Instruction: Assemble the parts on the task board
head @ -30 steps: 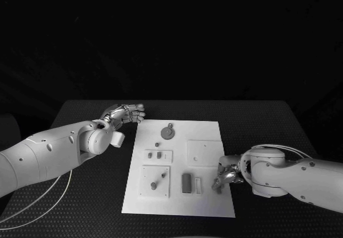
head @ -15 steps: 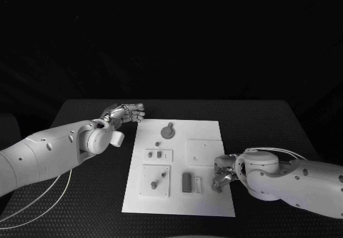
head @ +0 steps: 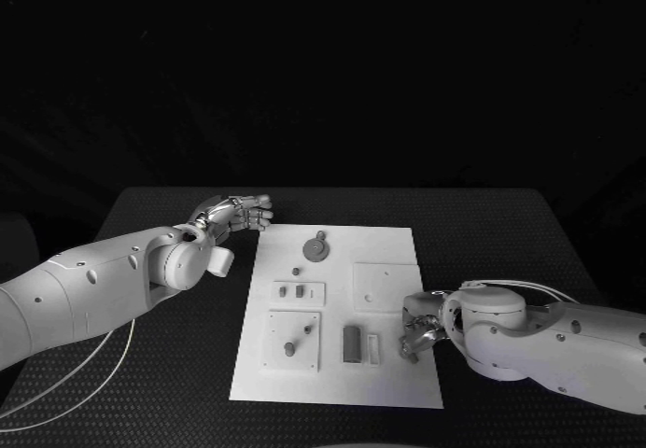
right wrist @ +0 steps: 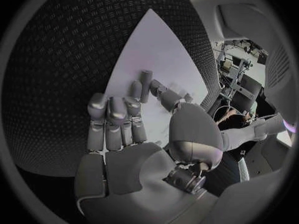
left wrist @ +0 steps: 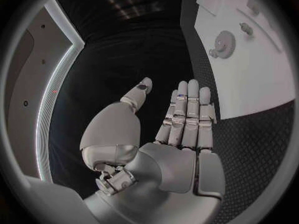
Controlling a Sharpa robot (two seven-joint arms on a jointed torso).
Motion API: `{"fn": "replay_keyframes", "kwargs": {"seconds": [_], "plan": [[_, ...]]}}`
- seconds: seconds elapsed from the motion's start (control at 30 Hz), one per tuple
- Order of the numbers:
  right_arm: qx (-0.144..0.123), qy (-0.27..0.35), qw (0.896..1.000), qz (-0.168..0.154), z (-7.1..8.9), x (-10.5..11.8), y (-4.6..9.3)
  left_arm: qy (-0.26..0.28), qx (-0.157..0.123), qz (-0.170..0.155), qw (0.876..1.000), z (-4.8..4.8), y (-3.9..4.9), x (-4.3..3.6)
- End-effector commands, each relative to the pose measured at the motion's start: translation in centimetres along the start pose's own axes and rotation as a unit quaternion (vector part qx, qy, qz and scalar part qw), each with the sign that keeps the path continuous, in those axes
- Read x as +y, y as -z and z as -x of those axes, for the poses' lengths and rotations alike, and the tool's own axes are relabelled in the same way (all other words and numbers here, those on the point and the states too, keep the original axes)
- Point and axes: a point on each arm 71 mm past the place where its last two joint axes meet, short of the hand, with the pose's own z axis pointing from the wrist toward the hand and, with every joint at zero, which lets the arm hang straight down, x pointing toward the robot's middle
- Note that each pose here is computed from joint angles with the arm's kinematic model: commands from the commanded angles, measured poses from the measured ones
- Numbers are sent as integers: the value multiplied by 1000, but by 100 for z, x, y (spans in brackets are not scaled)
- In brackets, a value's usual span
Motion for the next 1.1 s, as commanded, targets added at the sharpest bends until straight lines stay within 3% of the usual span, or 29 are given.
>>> {"fn": "replay_keyframes", "kwargs": {"seconds": [0.03, 0.23, 0.37, 0.57, 0.9, 1.1], "plan": [[29, -43, 999, -6, -133, -45, -28, 4, 9, -3, 1000, -23, -2, -10], [55, -140, 989, -8, -172, -115, -17, 3, 9, -3, 1000, -23, -2, -9], [62, -211, 976, -7, -142, -121, -1, 3, 9, -3, 1000, -26, -4, -9], [74, -271, 960, -7, -121, -88, 20, 3, 10, -3, 1000, -25, -3, -9], [80, -299, 951, 0, -124, 9, 30, 3, 10, -3, 1000, -24, -2, -9], [69, -295, 953, -2, -103, 21, 9, 2, 10, -2, 1000, -20, 0, -8]]}}
